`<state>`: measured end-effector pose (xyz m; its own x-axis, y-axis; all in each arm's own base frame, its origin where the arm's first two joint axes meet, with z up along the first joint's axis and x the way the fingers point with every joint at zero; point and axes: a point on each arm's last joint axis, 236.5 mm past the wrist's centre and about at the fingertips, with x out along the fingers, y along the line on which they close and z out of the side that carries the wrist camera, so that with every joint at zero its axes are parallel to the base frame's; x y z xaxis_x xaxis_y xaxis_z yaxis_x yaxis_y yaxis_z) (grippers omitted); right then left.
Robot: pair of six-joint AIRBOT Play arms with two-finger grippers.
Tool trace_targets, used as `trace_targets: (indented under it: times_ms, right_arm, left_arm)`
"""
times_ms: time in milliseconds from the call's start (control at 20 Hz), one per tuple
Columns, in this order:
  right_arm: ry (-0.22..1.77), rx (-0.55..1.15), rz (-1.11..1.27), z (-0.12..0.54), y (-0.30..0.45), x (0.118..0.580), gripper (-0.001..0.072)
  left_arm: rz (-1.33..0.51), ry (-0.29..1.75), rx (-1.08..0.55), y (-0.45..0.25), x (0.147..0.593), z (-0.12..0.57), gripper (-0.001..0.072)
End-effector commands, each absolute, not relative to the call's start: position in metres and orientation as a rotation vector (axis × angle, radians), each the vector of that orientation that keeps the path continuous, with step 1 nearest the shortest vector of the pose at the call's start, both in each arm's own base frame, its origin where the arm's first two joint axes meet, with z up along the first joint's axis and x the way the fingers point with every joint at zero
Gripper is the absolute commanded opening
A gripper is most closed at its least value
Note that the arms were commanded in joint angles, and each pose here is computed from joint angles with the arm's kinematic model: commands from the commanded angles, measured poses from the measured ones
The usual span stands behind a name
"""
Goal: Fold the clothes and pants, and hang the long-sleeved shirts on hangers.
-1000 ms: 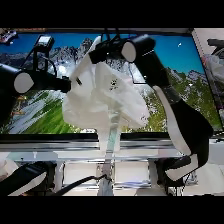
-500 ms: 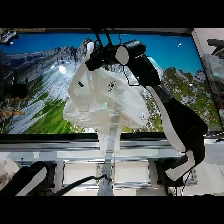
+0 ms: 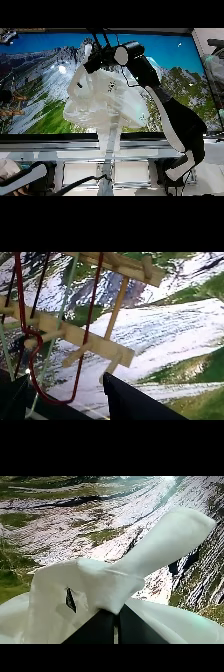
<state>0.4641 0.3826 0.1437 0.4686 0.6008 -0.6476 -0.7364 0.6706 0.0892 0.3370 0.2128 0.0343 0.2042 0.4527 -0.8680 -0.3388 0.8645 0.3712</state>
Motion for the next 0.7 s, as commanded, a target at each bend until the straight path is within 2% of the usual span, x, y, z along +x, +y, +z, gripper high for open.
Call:
trace_targets:
  times_ms: [0, 200, 250, 300, 650]
  right_arm:
    - [0.72, -0.221, 0.84, 0.14, 0.383, 0.46, 0.0022]
    - [0.725, -0.229, 0.84, 0.139, 0.382, 0.459, 0.0022]
    - [0.725, -0.229, 0.84, 0.139, 0.382, 0.459, 0.0022]
    - [0.725, -0.229, 0.84, 0.139, 0.382, 0.459, 0.0022]
    - [0.734, -0.236, 0.84, 0.137, 0.381, 0.458, 0.0023]
  left_arm:
    - [0.562, 1.255, 0.177, 0.239, 0.358, 0.016, 0.046]
    - [0.615, 1.244, 0.176, 0.263, 0.367, 0.017, 0.046]
    - [0.621, 1.244, 0.17, 0.267, 0.367, 0.015, 0.0429]
    - [0.625, 1.251, 0.166, 0.27, 0.366, 0.012, 0.0341]
    - [0.633, 1.236, 0.176, 0.283, 0.37, 0.004, 0.034]
